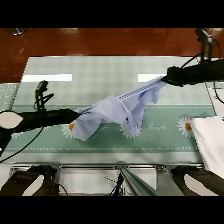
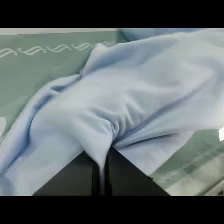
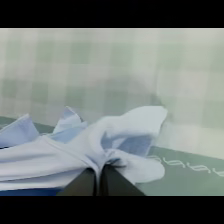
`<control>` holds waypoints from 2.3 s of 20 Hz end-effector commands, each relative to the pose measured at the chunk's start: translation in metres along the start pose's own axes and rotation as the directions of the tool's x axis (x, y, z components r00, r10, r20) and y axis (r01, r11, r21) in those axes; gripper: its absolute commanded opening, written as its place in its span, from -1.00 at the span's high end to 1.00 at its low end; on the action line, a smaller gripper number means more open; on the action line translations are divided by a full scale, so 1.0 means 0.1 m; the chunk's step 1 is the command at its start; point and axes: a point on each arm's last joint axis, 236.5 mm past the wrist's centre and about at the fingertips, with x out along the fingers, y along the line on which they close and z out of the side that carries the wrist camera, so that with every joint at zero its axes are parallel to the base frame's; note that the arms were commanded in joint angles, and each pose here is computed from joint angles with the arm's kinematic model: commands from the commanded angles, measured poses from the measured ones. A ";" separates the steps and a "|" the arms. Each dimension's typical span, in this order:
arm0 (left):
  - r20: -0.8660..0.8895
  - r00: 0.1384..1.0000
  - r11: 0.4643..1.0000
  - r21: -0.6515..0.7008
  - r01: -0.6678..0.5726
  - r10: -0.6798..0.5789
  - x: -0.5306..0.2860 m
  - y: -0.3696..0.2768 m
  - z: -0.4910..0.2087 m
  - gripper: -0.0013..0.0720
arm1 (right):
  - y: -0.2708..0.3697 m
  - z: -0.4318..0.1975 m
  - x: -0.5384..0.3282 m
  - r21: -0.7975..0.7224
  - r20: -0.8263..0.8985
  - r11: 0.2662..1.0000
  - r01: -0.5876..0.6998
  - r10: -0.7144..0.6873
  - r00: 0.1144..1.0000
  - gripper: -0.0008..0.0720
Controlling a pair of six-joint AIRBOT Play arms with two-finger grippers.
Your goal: Fold the shirts.
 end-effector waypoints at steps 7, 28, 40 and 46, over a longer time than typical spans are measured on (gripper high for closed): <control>-0.276 0.927 0.958 -0.067 -0.280 0.252 -0.27 0.85 -0.09 -0.95 | -0.59 0.27 -0.20 0.088 -0.072 0.996 -0.016 0.022 0.997 -0.75; -0.123 0.992 0.926 -0.373 -0.054 0.008 0.52 0.80 -0.62 -0.19 | -0.47 -2.13 0.78 0.345 -0.327 0.938 -0.018 0.139 0.935 -0.72; -0.178 0.982 0.958 -0.285 0.016 -0.069 0.53 0.62 -0.53 0.87 | 0.24 -2.43 1.32 0.389 -0.391 0.910 -0.147 0.307 0.868 -0.67; -0.169 0.982 0.962 -0.273 0.031 -0.079 0.51 0.57 -0.44 0.88 | 0.42 -2.12 1.36 0.307 -0.331 0.921 -0.240 0.339 0.881 0.92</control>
